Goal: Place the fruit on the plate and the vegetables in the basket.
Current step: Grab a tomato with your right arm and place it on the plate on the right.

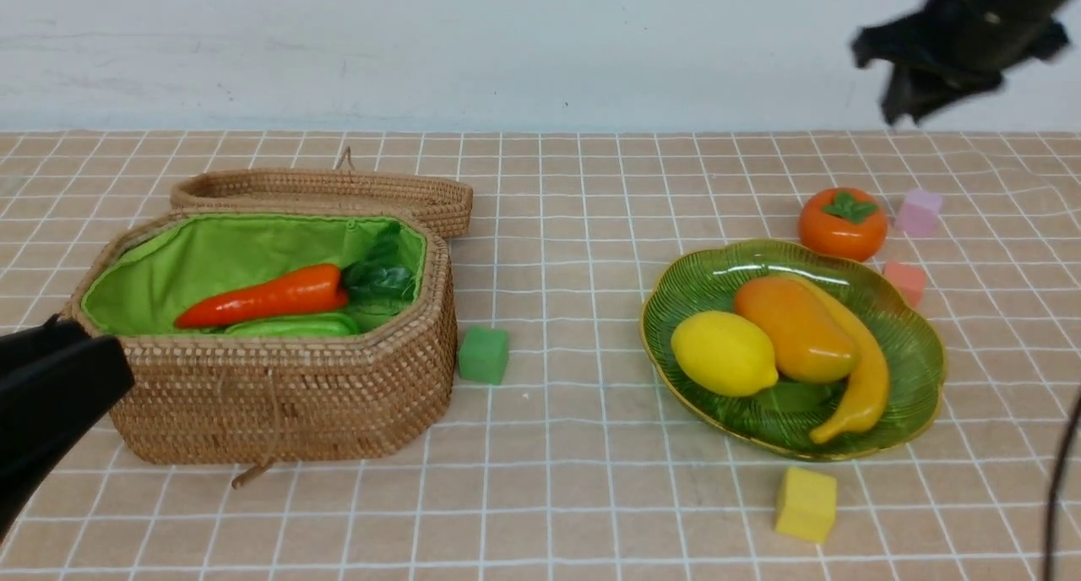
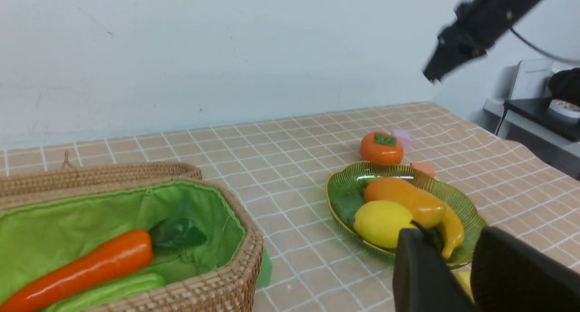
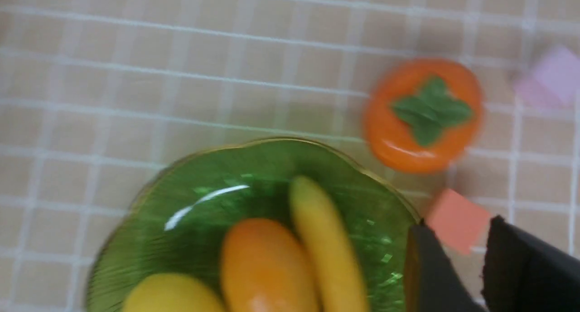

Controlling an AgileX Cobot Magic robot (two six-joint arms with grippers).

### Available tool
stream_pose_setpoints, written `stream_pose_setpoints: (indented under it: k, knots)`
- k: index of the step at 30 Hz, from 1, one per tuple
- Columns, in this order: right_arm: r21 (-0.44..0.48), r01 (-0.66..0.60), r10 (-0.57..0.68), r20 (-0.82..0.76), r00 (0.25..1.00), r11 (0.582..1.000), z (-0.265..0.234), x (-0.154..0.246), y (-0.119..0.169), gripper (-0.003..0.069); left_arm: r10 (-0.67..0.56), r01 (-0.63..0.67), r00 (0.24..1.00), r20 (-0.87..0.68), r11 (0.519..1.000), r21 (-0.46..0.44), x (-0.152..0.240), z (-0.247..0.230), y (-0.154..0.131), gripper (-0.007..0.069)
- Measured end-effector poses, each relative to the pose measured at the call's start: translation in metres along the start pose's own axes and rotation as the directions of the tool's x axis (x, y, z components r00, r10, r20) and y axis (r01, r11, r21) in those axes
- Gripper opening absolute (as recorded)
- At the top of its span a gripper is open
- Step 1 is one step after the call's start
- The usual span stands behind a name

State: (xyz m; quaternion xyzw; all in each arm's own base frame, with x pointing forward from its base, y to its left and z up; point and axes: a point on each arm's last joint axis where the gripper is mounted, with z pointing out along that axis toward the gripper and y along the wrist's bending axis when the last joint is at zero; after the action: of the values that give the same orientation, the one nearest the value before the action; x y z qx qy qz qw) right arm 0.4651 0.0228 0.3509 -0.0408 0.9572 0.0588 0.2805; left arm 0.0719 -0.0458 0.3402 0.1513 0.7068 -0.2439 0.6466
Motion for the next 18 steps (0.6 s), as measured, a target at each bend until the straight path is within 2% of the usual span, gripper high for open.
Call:
stream_pose_setpoints:
  k: [2,8,9,12,18]
  knots:
    - [-0.001,-0.100,0.100,-0.014,0.995,0.995,0.028,0.001,-0.023,0.0340,0.000,0.000,1.000,0.000,1.000,0.000,0.000,0.000,0.000,0.0178]
    - [-0.025,-0.197,0.198,0.046,0.979,0.980,0.104,0.003,-0.040,0.0630,0.000,0.000,1.000,0.000,1.000,0.000,0.000,0.000,0.000,0.0178]
    - [-0.026,-0.210,0.211,0.067,0.975,0.977,0.116,0.003,-0.041,0.0655,0.000,0.000,1.000,0.000,1.000,0.000,0.000,0.000,0.000,0.0178]
    - [-0.026,-0.254,0.255,0.101,0.962,0.967,0.140,0.005,-0.046,0.0679,0.000,0.000,1.000,0.000,1.000,0.000,0.000,0.000,0.000,0.0178]
    - [-0.014,-0.337,0.337,0.095,0.937,0.941,0.160,0.013,-0.063,0.0668,0.000,0.000,1.000,-0.005,1.000,-0.002,0.000,0.000,0.000,0.0175]
